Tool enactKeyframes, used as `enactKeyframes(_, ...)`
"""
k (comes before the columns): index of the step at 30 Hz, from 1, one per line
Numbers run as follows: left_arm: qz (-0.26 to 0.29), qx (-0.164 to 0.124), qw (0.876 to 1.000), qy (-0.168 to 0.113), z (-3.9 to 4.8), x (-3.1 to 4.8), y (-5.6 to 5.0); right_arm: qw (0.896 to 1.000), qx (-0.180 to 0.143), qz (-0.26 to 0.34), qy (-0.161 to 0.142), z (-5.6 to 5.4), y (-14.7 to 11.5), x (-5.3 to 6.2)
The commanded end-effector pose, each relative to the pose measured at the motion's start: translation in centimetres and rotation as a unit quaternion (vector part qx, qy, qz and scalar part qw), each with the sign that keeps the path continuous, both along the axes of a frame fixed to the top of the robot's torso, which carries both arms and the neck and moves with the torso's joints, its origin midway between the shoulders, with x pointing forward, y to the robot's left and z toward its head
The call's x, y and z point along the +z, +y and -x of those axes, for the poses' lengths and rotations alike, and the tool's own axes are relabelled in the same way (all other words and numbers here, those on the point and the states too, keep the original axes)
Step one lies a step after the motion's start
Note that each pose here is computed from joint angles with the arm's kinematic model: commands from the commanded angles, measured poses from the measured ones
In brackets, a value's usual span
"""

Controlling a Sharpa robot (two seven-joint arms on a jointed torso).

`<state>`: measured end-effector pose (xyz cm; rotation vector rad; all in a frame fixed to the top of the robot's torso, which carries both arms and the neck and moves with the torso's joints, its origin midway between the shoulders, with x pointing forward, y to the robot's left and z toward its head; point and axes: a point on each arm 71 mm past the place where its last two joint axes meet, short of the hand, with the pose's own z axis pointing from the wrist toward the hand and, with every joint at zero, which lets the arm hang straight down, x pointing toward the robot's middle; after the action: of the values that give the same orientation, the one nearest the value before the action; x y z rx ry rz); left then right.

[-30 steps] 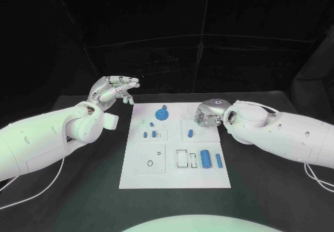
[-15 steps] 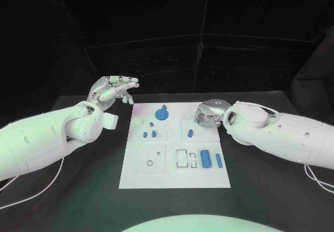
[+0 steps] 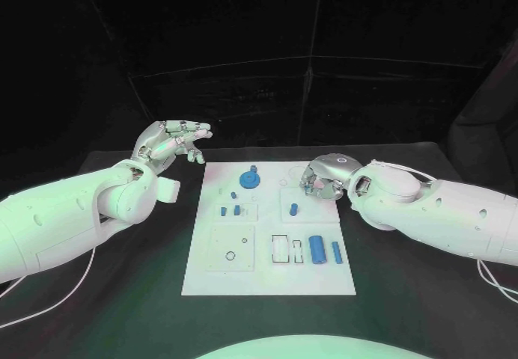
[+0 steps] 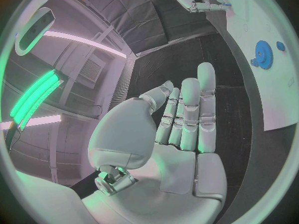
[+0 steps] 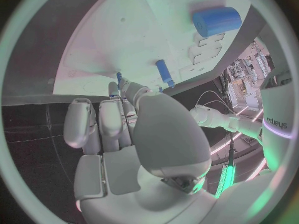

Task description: Assemble the parts on the task board

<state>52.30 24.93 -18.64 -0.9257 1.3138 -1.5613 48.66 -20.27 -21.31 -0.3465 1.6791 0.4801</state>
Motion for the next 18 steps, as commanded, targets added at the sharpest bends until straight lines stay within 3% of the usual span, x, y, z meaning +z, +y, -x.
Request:
enactKeyframes(1,0.001,0.009,1.000,-0.004,-0.09,0.17,0.2,0.999,-0.007,-0.028,-0.018,0.1,-0.1,0.6)
enactKeyframes(12,0.000,0.015,1.000,-0.009,-0.08,0.26,0.4,0.997,-0.005,-0.071,-0.014,1.5,0.2,2.1)
enactKeyframes(18,0.001,0.015,1.000,-0.011,-0.04,0.30,0.3,0.993,0.036,-0.112,-0.018,3.4,2.9,3.5)
